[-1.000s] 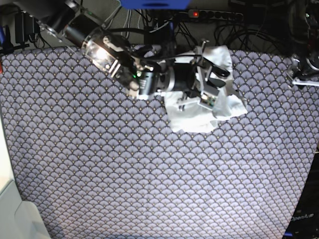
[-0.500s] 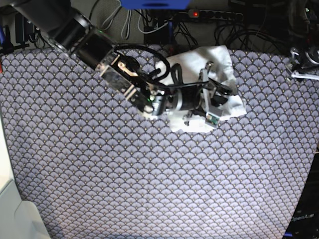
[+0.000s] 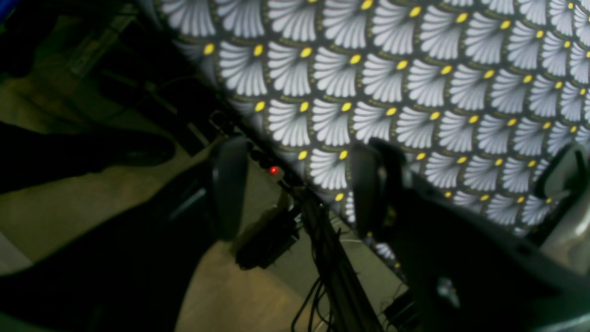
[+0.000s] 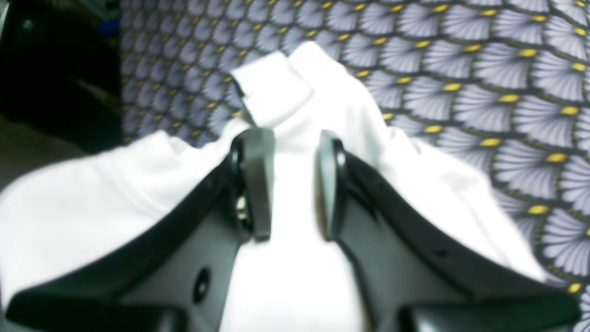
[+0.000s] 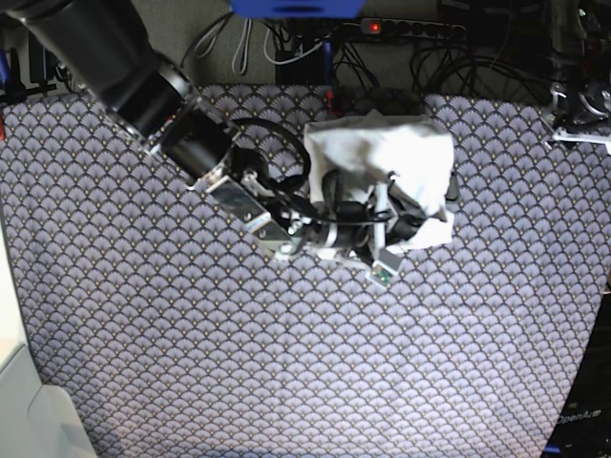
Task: Fold the T-shirt properly
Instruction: 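Grasp the loose cloth with the right gripper and tuck it onto the bundle, then grasp the bundle edges with both grippers and square them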
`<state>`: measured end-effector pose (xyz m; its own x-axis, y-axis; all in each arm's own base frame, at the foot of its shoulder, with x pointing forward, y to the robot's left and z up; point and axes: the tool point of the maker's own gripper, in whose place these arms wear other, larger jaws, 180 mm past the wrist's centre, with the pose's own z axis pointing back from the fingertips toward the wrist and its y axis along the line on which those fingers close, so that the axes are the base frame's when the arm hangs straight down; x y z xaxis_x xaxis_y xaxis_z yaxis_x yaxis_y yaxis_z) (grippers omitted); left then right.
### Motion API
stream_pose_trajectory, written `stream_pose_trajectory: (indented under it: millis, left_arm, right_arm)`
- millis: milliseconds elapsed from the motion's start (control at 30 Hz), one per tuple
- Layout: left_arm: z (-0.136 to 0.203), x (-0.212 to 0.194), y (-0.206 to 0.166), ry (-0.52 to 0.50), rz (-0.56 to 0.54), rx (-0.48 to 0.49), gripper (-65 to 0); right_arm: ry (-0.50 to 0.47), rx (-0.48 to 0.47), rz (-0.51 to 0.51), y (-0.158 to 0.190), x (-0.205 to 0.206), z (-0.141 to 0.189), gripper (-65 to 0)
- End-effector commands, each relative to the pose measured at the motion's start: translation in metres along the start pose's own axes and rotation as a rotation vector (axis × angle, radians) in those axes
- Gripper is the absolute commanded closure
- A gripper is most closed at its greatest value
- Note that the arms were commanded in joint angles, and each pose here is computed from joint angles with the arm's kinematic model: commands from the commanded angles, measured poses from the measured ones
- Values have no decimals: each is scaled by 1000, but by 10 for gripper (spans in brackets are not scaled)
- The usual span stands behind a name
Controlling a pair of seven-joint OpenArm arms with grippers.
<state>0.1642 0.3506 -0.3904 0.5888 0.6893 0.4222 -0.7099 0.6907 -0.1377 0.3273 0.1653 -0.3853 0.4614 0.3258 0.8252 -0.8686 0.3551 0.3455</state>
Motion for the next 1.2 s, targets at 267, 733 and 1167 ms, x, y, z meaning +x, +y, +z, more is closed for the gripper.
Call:
stream_pose_trajectory:
  millis: [267, 733, 1167]
  left_arm:
    - [4, 14, -3, -39, -15, -6, -338]
    - [4, 14, -4, -40, -15, -7, -338]
    - [4, 14, -4, -41, -14, -8, -338]
  right_arm:
    - [-19, -92, -55, -38, -10, 7, -152]
    - [-80, 4, 93, 11, 24, 32, -149]
    - [-174, 178, 99, 126, 31, 42, -152]
